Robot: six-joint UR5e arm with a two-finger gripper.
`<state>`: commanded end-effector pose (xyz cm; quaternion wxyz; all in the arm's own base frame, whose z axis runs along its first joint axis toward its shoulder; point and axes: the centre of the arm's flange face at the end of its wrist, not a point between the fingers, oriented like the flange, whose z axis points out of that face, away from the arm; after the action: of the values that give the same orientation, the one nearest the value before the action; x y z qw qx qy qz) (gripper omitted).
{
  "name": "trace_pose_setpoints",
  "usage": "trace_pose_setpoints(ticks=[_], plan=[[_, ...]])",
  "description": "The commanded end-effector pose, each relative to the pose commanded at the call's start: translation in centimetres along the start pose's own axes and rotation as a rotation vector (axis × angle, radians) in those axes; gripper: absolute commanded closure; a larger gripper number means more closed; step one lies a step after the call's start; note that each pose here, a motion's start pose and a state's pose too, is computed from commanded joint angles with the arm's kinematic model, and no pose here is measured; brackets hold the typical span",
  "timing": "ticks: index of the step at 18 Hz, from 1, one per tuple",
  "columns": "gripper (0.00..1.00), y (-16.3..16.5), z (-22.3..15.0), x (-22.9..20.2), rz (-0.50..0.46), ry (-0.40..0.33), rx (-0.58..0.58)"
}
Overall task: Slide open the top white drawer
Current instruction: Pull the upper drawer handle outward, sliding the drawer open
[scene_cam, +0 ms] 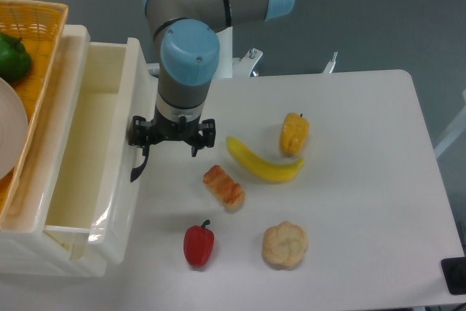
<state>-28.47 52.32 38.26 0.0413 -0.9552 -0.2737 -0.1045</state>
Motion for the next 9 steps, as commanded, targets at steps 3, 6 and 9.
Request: trace_pose_setpoints(ticks=[3, 6, 9], plan=[[0.0, -0.1, -0.2, -1.2, -0.003, 0.002, 0.002], [0.0, -0.1, -0.3, -2.0, -0.017, 0.003, 0.005], [0.0, -0.1, -0.7, -2.9, 0.003, 0.002, 0.012]])
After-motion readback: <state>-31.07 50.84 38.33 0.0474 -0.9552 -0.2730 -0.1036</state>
